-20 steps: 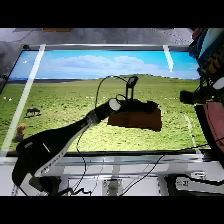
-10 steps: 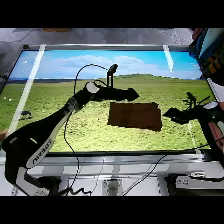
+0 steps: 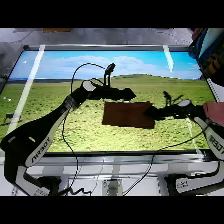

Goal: Fold the clothes and pants, and hang the long-sleeved shirts on hangers.

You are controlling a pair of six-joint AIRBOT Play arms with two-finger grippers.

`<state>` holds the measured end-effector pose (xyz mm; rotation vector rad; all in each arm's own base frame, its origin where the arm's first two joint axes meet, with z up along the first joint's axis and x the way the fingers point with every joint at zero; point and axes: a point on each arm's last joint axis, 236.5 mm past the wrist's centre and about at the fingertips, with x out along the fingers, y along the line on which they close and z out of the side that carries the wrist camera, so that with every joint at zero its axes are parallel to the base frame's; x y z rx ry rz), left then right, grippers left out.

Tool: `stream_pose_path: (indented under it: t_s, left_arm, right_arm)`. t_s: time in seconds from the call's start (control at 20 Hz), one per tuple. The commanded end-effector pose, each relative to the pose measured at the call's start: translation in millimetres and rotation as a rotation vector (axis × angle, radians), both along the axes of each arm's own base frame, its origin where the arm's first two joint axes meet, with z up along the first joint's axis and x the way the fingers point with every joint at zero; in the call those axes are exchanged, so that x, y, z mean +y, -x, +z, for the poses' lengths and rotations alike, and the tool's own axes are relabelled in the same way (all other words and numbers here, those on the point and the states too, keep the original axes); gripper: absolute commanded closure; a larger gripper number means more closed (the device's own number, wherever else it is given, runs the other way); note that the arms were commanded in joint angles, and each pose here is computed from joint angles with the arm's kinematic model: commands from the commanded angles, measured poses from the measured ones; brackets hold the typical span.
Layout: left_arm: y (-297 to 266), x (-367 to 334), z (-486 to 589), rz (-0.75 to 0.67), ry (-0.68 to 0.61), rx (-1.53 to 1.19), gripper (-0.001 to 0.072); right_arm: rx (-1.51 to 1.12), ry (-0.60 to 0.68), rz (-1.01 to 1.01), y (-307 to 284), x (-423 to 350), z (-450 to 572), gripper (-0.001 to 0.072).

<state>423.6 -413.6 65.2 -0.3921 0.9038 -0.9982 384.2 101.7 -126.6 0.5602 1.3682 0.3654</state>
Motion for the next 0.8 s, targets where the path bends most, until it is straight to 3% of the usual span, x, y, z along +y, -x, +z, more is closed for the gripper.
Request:
stream_pose_path:
  t_s: [0.0, 0.05, 0.15, 0.3, 0.45, 0.5, 0.75]
  left_arm:
    - [-5.8, 20.6, -21.1, -0.027, -0.131, -0.063, 0.0157]
    - [-7.7, 33.4, -31.4, -0.045, -0.192, -0.08, 0.0377]
    - [-13.0, 69.2, -49.9, -0.077, -0.32, -0.096, 0.067]
    - [-30.9, 149.5, -57.5, -0.025, -0.528, -0.092, 0.0692]
    - [-57.1, 268.5, -32.3, 0.192, -0.829, -0.128, 0.0691]
    - [-58.3, 298.6, -13.5, 0.255, -0.877, -0.142, 0.0691]
    - [-46.1, 367.1, 83.0, 0.46, -0.843, -0.255, 0.0691]
  right_arm:
    - [-0.096, 0.019, 0.066, -23.8, 47.2, 7.5, 0.0691]
    - [-0.14, 0.024, 0.082, -35.0, 56.2, 17.3, 0.07]
    - [-0.219, 0.017, 0.095, -58.9, 63.7, 44.7, 0.07]
    - [-0.354, 0.015, 0.057, -94.7, 46.6, 101.8, 0.07]
    - [-0.455, 0.023, -0.093, -118.5, -9.3, 166.0, 0.07]
    - [-0.478, 0.043, -0.151, -120.3, -35.8, 183.5, 0.07]
    - [-0.484, 0.248, -0.491, -71.5, -207.5, 243.8, 0.07]
